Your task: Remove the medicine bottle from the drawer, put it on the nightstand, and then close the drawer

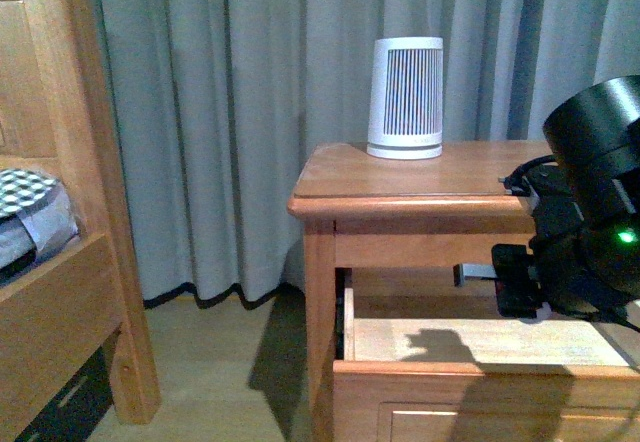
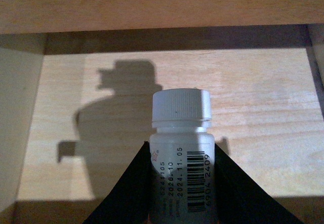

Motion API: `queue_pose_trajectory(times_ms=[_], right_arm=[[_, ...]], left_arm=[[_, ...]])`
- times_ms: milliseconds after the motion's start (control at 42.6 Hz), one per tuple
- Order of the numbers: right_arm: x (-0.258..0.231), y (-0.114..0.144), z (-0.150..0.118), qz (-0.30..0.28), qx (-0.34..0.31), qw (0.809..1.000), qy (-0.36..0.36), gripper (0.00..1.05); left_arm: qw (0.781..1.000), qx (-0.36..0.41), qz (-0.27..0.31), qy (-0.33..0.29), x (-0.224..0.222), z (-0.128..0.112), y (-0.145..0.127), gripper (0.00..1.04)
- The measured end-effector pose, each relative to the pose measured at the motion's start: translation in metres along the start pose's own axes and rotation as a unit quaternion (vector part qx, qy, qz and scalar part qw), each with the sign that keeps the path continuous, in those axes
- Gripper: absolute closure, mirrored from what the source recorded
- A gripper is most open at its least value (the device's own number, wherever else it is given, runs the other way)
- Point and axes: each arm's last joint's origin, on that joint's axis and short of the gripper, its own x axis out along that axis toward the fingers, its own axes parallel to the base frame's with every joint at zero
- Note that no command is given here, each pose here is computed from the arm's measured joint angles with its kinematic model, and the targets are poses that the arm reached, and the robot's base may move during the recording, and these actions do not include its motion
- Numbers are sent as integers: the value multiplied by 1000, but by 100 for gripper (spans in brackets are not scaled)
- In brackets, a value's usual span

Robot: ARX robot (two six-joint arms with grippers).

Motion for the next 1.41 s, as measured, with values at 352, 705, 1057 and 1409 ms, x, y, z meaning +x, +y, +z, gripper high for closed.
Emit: queue_pose_trajectory(times_ms=[352, 705, 1057, 1409], right_arm=[[-94, -5, 33, 36, -15, 991, -128, 76], [-87, -42, 120, 11, 25, 986, -162, 76], [-13, -65, 161, -18, 64, 990, -127, 76], [47, -73, 157, -59, 70, 992, -88, 76]], left_arm=[[1000, 0, 0, 0, 0, 0, 0, 7], [1000, 0, 0, 0, 0, 0, 0, 7], [1000, 0, 0, 0, 0, 0, 0, 7], [1000, 0, 0, 0, 0, 0, 0, 7]])
